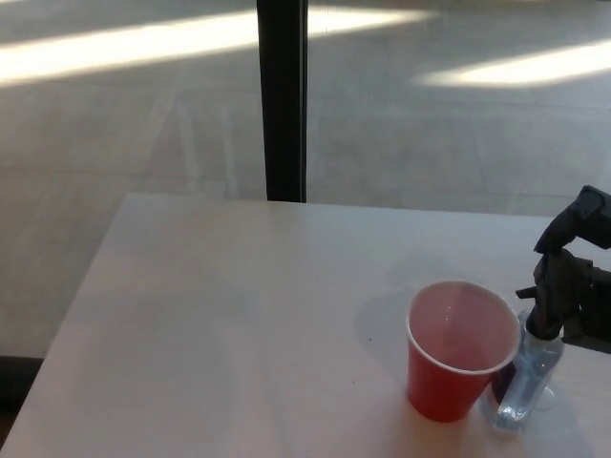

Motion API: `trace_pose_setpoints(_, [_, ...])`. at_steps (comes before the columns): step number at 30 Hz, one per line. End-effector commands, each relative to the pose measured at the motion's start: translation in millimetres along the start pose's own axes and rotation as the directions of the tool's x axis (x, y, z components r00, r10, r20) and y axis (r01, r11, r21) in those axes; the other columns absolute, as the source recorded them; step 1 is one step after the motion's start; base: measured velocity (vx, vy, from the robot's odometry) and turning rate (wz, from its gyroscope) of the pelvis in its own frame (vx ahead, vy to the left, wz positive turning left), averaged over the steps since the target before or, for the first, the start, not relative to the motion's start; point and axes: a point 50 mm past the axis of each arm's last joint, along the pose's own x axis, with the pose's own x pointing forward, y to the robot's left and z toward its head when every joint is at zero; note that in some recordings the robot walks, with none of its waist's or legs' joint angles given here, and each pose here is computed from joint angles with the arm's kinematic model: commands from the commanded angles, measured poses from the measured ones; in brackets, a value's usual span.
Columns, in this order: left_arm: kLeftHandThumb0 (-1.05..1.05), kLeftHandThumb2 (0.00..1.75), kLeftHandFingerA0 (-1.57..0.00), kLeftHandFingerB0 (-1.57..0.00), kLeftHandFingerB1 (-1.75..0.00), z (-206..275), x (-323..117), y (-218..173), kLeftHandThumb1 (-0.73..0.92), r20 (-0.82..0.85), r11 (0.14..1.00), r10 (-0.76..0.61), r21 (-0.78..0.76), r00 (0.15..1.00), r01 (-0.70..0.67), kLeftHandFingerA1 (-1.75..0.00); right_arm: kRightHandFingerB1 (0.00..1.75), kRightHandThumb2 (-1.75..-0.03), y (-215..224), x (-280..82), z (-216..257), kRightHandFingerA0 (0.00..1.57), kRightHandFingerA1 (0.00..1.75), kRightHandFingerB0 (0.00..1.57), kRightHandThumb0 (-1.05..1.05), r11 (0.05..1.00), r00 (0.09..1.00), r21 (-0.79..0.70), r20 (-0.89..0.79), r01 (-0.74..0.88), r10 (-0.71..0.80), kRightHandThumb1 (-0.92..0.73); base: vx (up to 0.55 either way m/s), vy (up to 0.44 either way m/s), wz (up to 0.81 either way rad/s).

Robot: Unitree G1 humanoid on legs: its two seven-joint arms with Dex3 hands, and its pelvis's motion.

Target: The robot uses its right hand fist to press the hand soap kept in the middle of the table to get liquid hand soap out

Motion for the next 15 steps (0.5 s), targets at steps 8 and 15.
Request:
trace_pose_setpoints(8, [-0.25, 0.99, -0.67, -0.46, -0.73, -1.7, 0.0, 14.8, 0.46, 0.008, 0.999, 0.031, 0.014, 0.999, -0.031, -0.84, 1.69, -1.27, -7.4, -0.4, 9.1, 0.99, 1.75, 0.67, -0.18, 0.996, 0.974, 0.085, -0.224, 0.003, 0.016, -0.56, 0.00, 0.000, 0.00])
trace_pose_setpoints(15, [-0.26, 0.98, -0.71, -0.47, -0.74, -5.1, 0.1, 15.4, 0.47, -0.003, 0.999, 0.041, 0.024, 0.999, -0.041, -0.86, 1.64, -1.26, -20.7, 5.6, 53.4, 0.99, 1.75, 0.70, -0.22, 0.995, 0.994, 0.094, -0.107, 0.020, -0.010, -0.55, 0.00, 0.000, 0.00])
